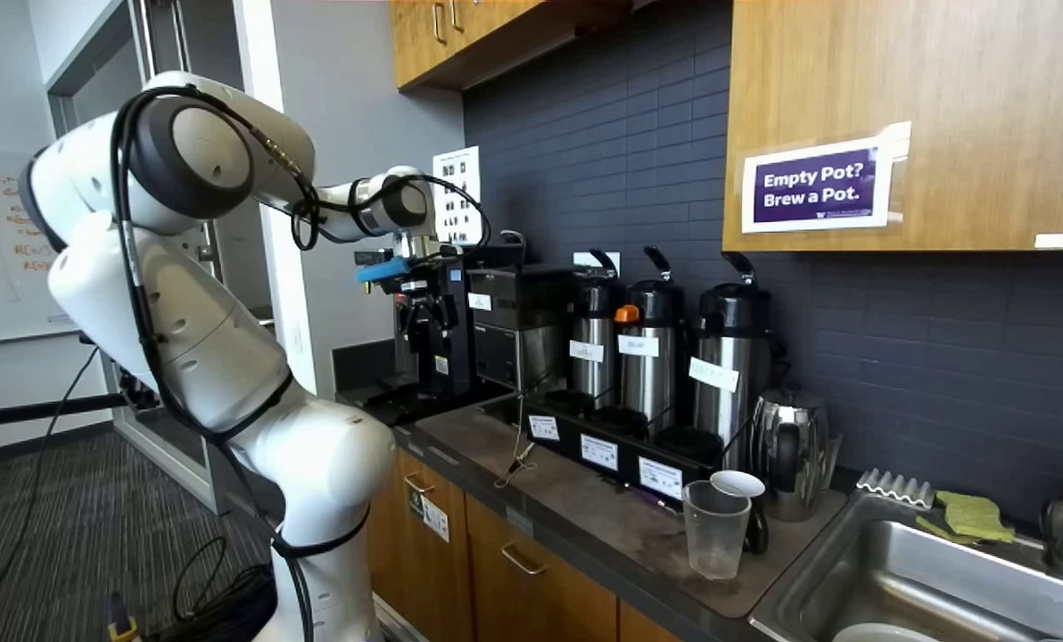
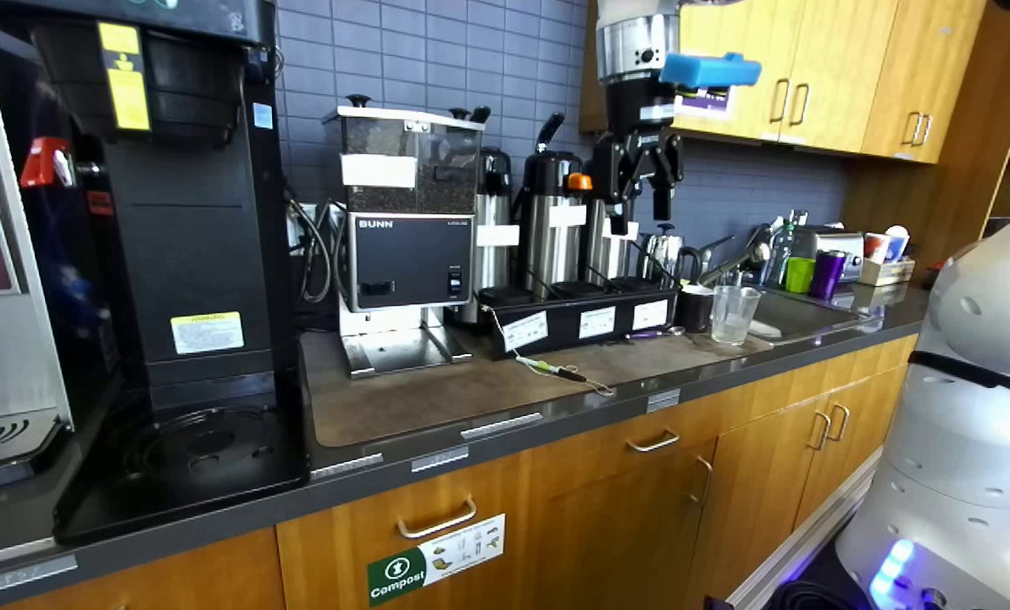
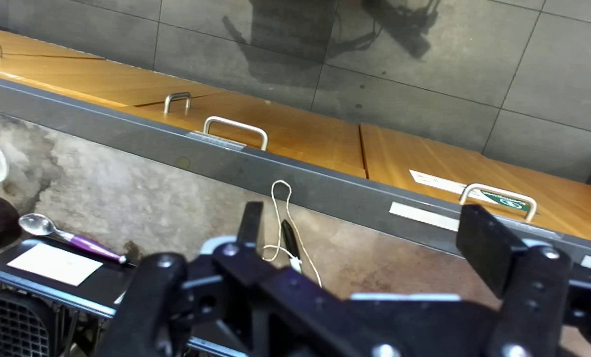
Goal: Open the glass container above the coffeemaker.
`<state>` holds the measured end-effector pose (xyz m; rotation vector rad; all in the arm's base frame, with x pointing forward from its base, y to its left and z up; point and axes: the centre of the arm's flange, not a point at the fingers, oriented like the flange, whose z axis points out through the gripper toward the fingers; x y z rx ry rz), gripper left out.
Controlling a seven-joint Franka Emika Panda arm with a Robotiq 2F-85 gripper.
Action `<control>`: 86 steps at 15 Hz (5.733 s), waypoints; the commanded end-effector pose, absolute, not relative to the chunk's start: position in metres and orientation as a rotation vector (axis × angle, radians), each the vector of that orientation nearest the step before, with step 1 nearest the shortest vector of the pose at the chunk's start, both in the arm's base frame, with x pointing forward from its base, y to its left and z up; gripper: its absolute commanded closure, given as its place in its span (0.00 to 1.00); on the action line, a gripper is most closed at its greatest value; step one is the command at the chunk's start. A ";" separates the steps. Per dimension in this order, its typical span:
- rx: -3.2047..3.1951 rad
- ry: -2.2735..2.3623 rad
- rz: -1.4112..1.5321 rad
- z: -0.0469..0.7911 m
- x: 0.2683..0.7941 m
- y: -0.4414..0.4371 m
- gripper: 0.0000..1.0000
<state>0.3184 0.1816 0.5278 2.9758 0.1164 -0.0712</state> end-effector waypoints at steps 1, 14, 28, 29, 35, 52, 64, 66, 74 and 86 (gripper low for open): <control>2.976 0.116 -0.071 0.528 0.318 0.182 0.00; 2.967 0.139 0.054 0.546 0.347 0.197 0.00; 2.971 0.189 0.241 0.662 0.401 0.231 0.00; 2.974 0.195 0.243 0.668 0.404 0.231 0.00; 2.969 0.204 0.264 0.687 0.423 0.235 0.00; 3.005 0.209 0.243 0.708 0.457 0.232 0.00; 2.991 0.230 0.276 0.704 0.543 0.234 0.00; 3.014 0.230 0.276 0.709 0.557 0.229 0.00; 3.078 0.235 0.247 0.722 0.595 0.212 0.00; 3.141 0.277 0.147 0.703 0.629 0.215 0.00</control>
